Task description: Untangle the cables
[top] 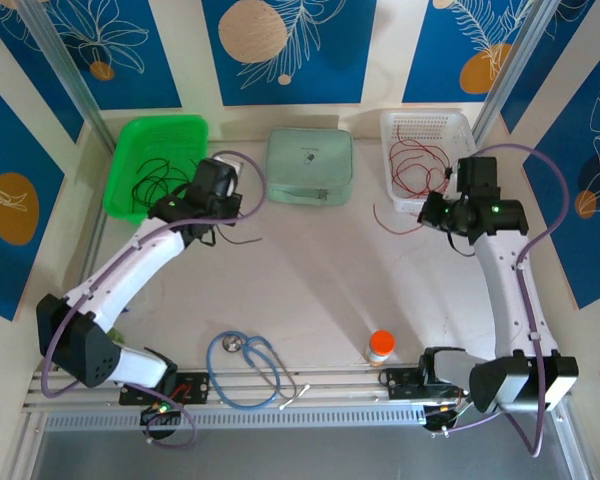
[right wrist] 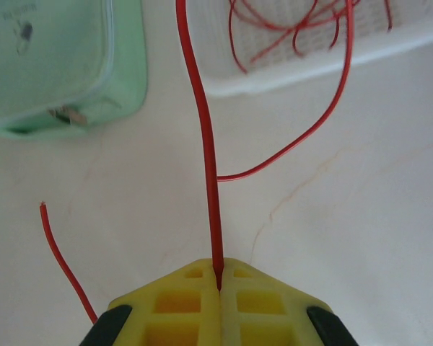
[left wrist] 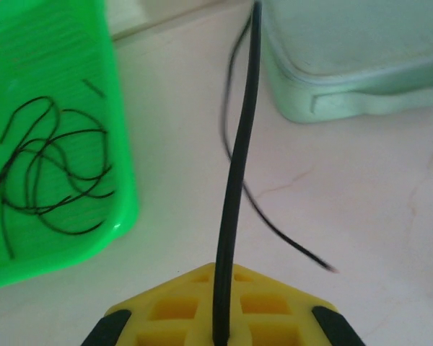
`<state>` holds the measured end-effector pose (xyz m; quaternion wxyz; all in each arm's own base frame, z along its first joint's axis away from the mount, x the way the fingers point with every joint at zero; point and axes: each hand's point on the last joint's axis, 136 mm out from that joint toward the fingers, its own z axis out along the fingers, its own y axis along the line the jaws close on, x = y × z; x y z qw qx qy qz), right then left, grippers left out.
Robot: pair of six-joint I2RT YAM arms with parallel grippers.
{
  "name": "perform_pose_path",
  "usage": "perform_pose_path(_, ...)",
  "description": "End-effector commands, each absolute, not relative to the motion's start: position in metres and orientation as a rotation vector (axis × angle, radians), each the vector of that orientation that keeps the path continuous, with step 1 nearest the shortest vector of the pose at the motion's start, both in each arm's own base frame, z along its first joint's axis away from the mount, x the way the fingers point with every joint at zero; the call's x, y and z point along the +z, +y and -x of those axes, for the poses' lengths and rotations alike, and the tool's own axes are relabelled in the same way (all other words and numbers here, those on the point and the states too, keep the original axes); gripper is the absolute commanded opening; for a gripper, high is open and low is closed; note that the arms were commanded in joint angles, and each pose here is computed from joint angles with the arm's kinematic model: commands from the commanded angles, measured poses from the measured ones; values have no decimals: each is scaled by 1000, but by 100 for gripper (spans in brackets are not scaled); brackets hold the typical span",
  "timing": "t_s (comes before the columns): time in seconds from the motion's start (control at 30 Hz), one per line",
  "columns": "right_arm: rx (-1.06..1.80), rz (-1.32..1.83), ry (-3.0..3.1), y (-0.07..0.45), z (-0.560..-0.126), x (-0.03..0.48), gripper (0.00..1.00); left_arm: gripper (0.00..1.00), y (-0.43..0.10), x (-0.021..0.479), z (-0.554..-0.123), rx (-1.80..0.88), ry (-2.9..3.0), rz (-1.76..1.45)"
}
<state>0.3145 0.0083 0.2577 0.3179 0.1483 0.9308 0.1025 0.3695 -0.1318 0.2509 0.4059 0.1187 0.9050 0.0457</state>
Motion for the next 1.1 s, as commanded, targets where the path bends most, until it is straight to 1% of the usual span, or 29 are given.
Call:
perform_pose_path(0.0,282,-424,2368,-2,-344,277,0,0,-104,268,-361,149,2316,-203)
perform_pose_path(0.13,235,-486,2300,-26,-380,286,0,0,-91,284,-368,127,2303,-144)
perform_pose_path(0.3,179,-563,2246,-58,-425,280,0,0,-92,289,-370,79,2293,-126)
perform_pose_path(0.47,163,-631,2265,-83,-472,252,0,0,-103,284,-367,-5,2302,-138)
perform_pose_path(0.67,131,-665,2315,-99,-521,210,0,0,-107,282,-362,-46,2305,-155)
perform_pose_path(0.87,92,-674,2388,-106,-549,171,0,0,-108,288,-354,-67,2300,-169)
perform_pose_path(1.07,113,-679,2489,-99,-558,137,0,0,-107,293,-351,-78,2294,-168)
